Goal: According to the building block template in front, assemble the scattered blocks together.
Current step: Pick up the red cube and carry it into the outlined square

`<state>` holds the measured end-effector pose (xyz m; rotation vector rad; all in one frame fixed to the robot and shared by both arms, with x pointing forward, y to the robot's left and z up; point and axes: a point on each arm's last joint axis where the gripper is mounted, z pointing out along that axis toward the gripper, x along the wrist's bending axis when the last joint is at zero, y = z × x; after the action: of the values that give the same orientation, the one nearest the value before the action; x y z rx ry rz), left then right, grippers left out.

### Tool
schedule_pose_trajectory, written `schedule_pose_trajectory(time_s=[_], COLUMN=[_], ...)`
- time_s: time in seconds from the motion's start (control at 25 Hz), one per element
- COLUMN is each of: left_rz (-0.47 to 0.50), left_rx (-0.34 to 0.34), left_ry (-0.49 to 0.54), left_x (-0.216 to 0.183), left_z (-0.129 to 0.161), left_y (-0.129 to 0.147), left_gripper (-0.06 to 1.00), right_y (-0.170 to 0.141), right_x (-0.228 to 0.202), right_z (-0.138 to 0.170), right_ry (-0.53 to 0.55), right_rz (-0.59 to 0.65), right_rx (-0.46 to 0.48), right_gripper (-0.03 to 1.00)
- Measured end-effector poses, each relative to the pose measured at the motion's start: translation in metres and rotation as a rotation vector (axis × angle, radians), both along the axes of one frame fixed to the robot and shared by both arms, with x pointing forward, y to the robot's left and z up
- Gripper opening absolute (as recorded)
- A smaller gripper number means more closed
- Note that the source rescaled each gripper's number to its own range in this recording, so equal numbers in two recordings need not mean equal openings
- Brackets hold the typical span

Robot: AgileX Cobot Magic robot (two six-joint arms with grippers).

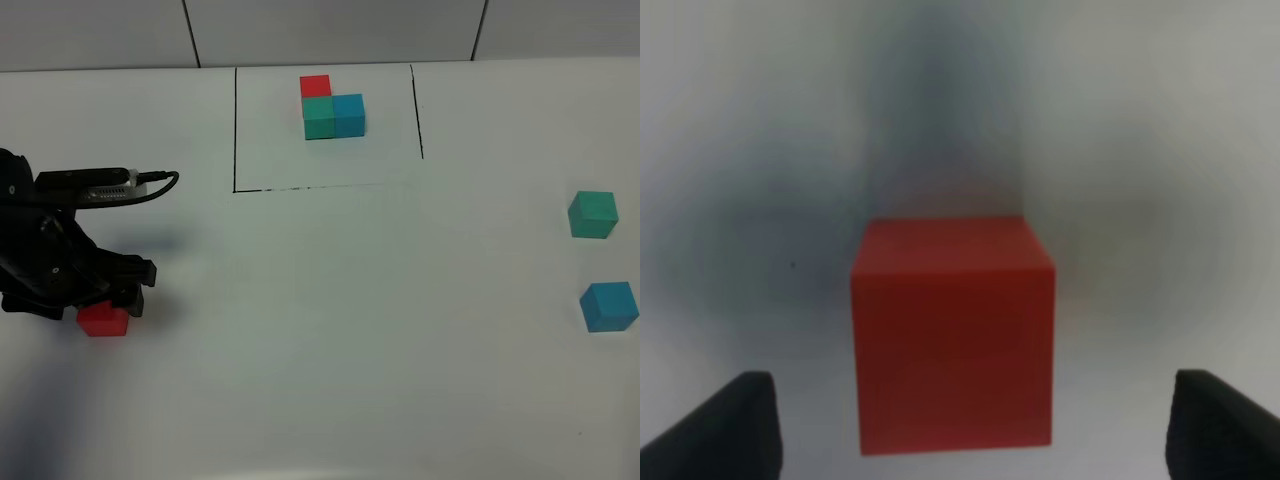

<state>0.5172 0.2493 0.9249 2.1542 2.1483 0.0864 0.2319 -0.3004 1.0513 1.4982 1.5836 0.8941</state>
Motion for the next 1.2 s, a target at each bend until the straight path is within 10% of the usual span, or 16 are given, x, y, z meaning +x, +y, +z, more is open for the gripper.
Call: schedule_pose_trajectory(time_s=[0.44, 0.6, 0.72, 1.2], left_rz=[0.007, -0.003, -0.007, -0.181], left_rx=[0.009, 0.018, 0.024, 0.036], left_ry=[0.05, 0.048, 0.053, 0.035], left_x=[0.005, 0.006, 0.005, 0.028], left_z=[-0.027, -0.027, -0.027, 0.0], left_y=[-0.001, 0.0, 0.0, -0.01], left_gripper=[0.81, 0.46, 0.0, 0.01], right_y=[0.0, 0.0, 0.0, 0.0], right_x=[0.0, 0.0, 0.0, 0.0], right_z=[0.0, 0.0, 0.0, 0.0], right_ry=[0.0, 0.0, 0.0, 0.0], right_rz=[-0.002, -0.002, -0.002, -0.002], right_rx=[0.003, 0.003, 0.003, 0.003], right_gripper=[0.86, 0.86, 0.86, 0.86])
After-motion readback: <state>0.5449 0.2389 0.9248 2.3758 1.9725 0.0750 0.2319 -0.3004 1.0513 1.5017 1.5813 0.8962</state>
